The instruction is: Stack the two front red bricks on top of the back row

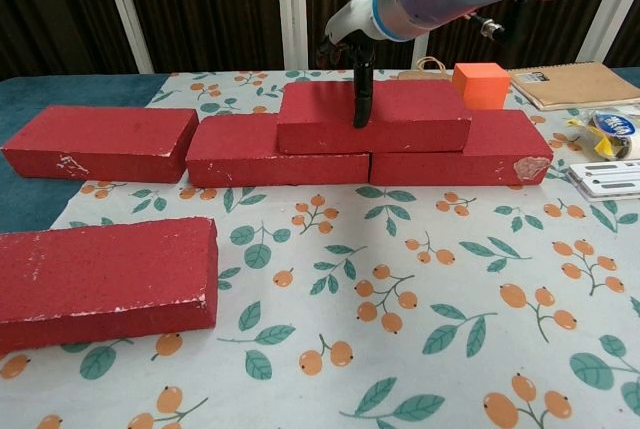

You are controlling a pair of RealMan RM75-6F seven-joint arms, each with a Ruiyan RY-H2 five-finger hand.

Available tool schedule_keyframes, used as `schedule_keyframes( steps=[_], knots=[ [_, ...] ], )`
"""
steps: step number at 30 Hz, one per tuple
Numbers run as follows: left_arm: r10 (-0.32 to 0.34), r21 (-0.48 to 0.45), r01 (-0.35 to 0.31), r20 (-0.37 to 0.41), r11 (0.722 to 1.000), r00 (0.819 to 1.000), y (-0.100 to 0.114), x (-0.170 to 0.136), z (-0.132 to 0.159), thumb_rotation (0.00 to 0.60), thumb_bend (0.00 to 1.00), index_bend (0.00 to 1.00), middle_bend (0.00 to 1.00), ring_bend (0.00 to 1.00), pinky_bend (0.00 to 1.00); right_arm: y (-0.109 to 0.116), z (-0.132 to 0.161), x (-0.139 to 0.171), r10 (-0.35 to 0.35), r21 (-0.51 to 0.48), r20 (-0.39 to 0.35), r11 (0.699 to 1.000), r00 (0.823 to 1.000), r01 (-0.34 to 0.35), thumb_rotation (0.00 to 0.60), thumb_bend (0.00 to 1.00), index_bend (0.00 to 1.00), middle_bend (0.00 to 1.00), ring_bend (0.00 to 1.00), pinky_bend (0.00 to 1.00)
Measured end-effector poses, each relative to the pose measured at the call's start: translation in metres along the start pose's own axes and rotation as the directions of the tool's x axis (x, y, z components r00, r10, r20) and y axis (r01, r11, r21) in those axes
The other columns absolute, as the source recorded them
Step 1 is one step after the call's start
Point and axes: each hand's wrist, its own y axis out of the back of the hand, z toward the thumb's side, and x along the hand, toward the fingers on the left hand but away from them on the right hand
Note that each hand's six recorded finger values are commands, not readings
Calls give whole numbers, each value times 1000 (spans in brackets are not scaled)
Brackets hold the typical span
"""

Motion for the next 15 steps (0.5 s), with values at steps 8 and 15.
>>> schedule_keyframes(
  steps=[8,15],
  knots=[
    [8,-30,-7,22,1000,1000,5,-4,-2,600,72,0,0,0,0,22,-23,54,-60,-42,-1,997,998,59,600,0,0,31,0,0],
    [8,-66,-3,69,998,998,12,-15,0,600,72,0,0,0,0,16,-98,112,-147,-110,66,982,987,154,600,0,0,31,0,0]
  ],
)
